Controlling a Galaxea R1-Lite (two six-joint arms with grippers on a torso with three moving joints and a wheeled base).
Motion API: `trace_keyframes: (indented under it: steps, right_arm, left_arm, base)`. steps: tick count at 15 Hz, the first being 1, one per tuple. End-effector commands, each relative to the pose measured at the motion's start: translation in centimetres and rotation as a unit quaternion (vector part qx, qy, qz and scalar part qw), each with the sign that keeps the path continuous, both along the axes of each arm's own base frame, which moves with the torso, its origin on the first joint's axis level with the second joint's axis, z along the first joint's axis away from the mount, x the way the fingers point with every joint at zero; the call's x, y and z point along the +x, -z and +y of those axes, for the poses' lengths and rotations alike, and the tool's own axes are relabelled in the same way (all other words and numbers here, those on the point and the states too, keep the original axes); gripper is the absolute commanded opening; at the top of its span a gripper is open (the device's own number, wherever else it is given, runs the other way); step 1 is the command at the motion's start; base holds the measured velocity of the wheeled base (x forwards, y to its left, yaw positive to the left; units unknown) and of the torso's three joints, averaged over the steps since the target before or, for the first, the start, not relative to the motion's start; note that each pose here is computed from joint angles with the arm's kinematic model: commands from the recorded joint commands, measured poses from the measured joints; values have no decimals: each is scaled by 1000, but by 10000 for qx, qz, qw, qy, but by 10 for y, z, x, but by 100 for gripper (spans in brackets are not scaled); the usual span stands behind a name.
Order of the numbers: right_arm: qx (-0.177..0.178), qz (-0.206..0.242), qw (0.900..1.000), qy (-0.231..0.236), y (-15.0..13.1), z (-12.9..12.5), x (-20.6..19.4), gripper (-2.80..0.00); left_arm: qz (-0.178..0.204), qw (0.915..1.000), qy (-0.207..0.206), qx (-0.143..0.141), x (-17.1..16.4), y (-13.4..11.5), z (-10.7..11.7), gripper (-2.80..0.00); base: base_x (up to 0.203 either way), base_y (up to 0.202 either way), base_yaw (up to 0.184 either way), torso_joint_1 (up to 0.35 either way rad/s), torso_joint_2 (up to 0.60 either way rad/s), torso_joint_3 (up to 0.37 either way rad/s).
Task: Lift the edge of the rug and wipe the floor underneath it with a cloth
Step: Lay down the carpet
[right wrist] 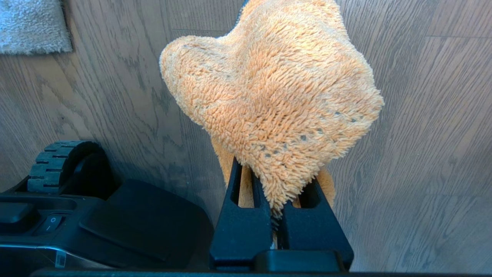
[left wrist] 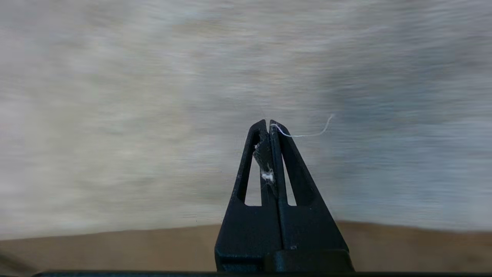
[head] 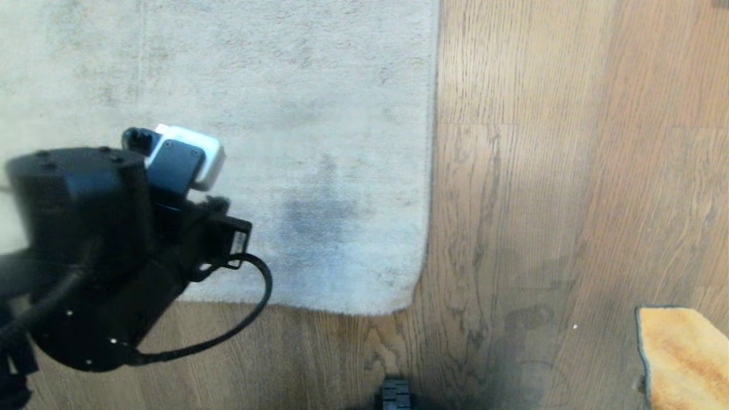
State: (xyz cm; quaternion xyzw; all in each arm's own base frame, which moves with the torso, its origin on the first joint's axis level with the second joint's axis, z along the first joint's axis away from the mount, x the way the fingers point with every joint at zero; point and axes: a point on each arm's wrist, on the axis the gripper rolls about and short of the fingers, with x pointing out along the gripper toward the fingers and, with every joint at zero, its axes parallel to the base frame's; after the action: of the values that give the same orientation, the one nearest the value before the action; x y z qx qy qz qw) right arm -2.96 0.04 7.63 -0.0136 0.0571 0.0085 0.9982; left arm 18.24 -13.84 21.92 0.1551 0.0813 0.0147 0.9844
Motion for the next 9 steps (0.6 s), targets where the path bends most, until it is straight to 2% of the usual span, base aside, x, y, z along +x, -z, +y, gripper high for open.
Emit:
trace_keyframes:
  steps: [1,2,4,6,9]
  right_arm:
    - [-4,11,10000,-1,0,0,0,-280]
    - [-4,11,10000,6,0,0,0,-280]
    - [-4,10,10000,-1,0,0,0,-280]
    - [-4,11,10000,-1,0,0,0,-280]
    - [-4,11,10000,2,0,0,0,-280]
  left_arm:
    - [447,9986,236,-177,5,33,-26,-280]
    - [579,9973,377,-239,3,40,-27,-280]
    - [927,9914,700,-612,-1,56,-33,-280]
    - [1198,9850,857,-902,-7,70,-43,-280]
    - [1487,9792,924,-1028,-4,89,-55,-280]
  base:
    - [0,0,0,0,0,0]
    - [0,0,0,0,0,0]
    - [0,0,0,0,0,0]
    - [0,0,0,0,0,0]
    - [0,0,0,0,0,0]
